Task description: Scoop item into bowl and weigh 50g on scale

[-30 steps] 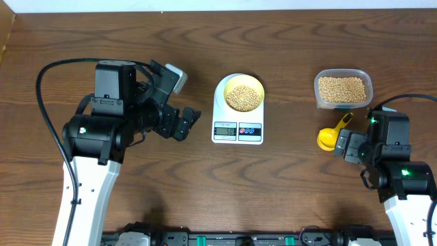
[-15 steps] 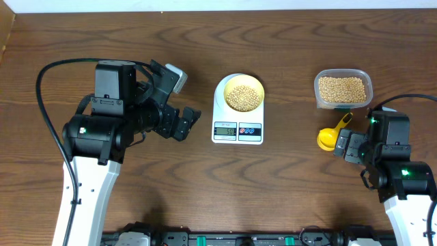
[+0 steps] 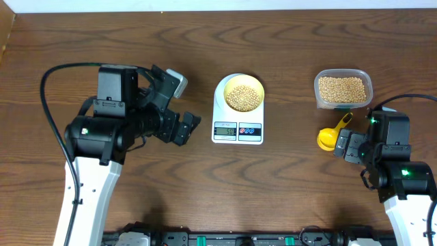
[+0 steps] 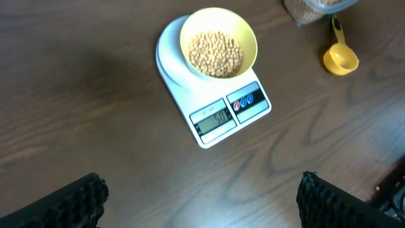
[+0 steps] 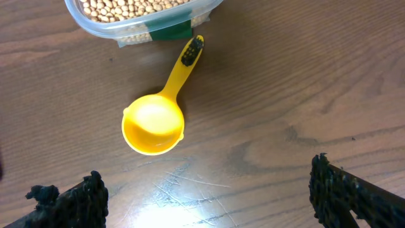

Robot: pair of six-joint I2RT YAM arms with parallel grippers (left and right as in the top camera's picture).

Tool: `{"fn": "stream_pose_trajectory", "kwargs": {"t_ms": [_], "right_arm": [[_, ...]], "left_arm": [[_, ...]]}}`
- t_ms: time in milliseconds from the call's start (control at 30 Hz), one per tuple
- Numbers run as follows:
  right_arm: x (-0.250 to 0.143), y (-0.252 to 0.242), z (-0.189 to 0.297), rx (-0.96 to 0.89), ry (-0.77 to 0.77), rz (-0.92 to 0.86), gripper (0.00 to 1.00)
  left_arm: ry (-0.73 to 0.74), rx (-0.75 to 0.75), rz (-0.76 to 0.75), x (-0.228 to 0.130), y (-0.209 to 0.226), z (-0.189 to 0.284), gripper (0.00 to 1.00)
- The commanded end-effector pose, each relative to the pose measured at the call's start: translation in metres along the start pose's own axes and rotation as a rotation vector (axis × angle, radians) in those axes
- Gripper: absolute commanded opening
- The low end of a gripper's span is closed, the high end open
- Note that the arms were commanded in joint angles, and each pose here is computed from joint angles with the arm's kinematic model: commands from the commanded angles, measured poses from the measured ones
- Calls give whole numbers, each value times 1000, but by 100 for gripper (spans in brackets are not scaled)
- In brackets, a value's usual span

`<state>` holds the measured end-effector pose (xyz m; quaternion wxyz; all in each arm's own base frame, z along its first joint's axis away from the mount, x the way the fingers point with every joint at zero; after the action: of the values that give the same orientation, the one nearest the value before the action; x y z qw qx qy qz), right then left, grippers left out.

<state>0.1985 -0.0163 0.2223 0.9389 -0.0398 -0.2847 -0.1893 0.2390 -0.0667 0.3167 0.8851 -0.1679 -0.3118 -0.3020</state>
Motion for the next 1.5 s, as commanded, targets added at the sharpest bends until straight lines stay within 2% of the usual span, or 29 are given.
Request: {"fn": "stream_pose_trajectory", "kwargs": {"t_ms": [0,233,400,533,700,900,1467], "right_arm": [[3,-2,3,-11,-17,4,99],[3,-2,3,-11,-17,4,99],[3,-2,3,-11,-17,4,99],[3,-2,3,-11,-17,4,99],[3,-2,3,-11,-17,5,99],[3,-2,3,-11,-17,4,99],[3,-2,3,-11,-17,4,99]], "left_arm": [[-6,31,8,-8,-6,10,98],[-40,108,77,-26,-16,28,98],[-79,159,154,-51,-24,31,97],[-155,186,198,-75,-33,30,98],[-320,253,229,-108,-43,31,98],[-454,288,202,-131,-46,21,98],[-742,321,129,-154,-34,-20,97]]}}
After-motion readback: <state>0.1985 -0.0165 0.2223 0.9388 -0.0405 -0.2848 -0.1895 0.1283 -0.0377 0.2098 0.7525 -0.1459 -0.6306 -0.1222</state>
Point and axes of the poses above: each gripper's point midway between its finger pads, its own z axis back along the fingers, its own y axis along the line the jaws close on, x = y × z, the point moved 9 cm from there along z, back along the fingers, and after that the axes turned 7 degrees about -z, right-handed, at the moved point
